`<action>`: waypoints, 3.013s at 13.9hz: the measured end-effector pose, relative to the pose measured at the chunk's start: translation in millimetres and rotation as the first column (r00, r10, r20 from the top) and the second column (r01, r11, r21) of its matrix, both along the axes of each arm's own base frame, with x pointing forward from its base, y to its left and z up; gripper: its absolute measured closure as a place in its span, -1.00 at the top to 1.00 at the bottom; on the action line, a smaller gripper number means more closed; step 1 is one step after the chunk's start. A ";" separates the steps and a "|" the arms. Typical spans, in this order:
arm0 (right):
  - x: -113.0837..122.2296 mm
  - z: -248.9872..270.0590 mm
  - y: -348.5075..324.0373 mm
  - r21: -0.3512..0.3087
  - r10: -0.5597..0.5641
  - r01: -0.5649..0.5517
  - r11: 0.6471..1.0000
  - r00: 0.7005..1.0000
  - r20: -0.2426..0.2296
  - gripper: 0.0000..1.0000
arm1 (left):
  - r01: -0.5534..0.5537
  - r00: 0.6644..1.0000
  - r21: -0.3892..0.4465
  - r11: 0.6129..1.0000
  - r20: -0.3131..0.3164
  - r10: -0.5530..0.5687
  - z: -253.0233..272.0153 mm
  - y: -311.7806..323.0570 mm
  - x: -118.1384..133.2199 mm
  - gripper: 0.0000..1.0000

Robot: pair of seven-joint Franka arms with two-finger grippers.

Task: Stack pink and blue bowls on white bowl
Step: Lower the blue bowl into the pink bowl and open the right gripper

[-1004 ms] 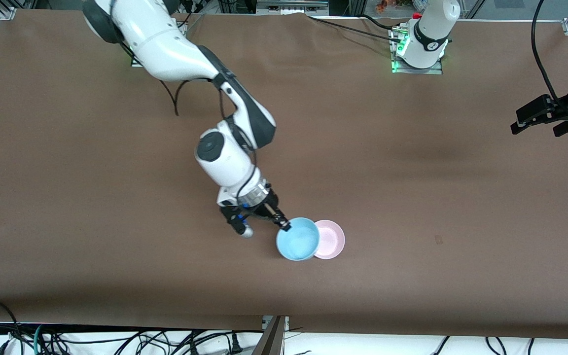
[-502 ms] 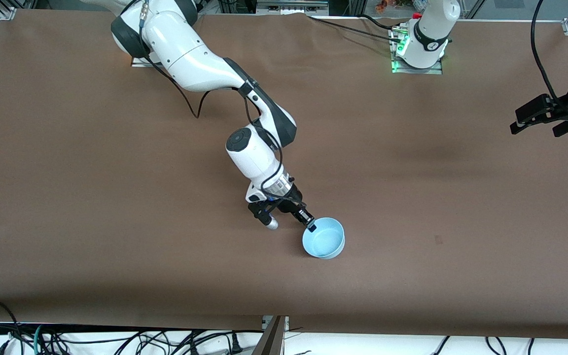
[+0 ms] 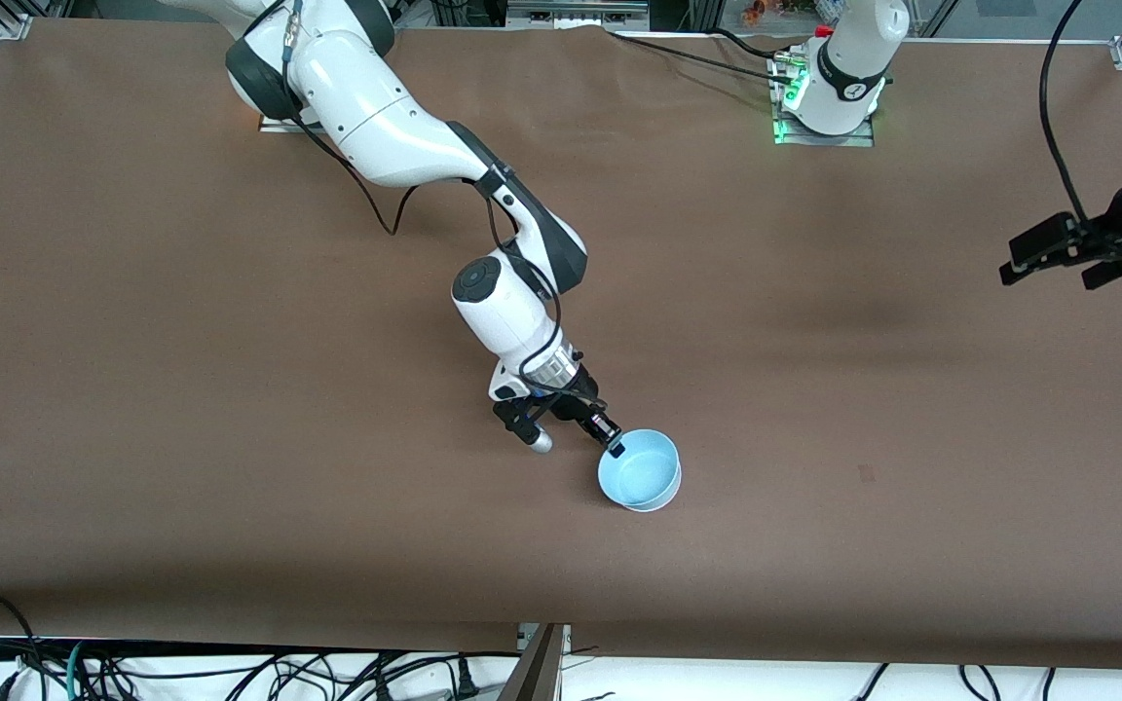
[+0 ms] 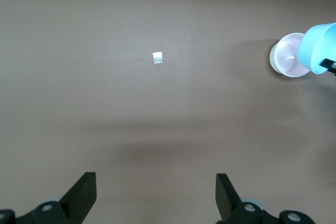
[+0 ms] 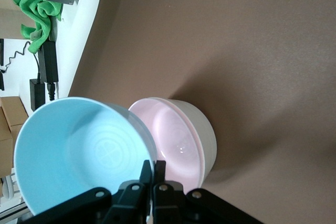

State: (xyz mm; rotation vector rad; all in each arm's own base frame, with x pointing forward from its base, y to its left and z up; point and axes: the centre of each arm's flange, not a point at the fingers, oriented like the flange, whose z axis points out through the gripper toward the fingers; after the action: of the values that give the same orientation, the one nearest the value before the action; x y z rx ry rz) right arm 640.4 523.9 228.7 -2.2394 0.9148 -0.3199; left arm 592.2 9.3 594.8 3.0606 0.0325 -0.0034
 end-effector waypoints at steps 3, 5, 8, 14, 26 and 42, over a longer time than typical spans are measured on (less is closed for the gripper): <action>-0.9 -8.8 -0.6 -0.019 0.021 -0.021 1.000 1.000 0.007 -0.96 | 0.003 1.000 0.003 1.000 -0.020 -0.003 -18.7 0.9 9.9 1.00; -1.1 -10.2 -0.7 -0.023 0.025 -0.025 0.999 1.000 0.008 -0.96 | 0.004 1.000 0.005 1.000 -0.020 -0.004 -19.0 1.0 10.4 1.00; -1.3 -11.5 -0.8 -0.031 0.037 -0.037 0.999 0.999 0.015 -0.96 | 0.004 1.000 0.005 1.000 -0.023 -0.004 -21.3 1.6 11.4 1.00; -1.7 -14.3 -0.9 -0.043 0.053 -0.052 0.998 0.998 0.022 -0.96 | 0.000 0.999 0.005 1.000 -0.051 0.001 -38.1 4.6 17.8 1.00; -1.7 -22.2 -2.7 -0.075 0.078 -0.076 0.994 0.997 0.024 -0.95 | 0.000 0.999 0.005 1.000 -0.049 0.000 -37.6 4.5 18.3 1.00; -5.0 -28.6 -0.6 -0.129 0.119 -0.117 0.985 0.993 0.001 -0.63 | 0.001 0.999 0.005 1.000 -0.049 -0.001 -37.5 4.3 18.4 1.00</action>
State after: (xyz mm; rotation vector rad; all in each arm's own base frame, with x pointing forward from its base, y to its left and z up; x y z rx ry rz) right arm 635.4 523.3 200.1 -2.3971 0.7722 -0.3423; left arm 610.6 13.6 557.3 3.0654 0.0343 -0.0789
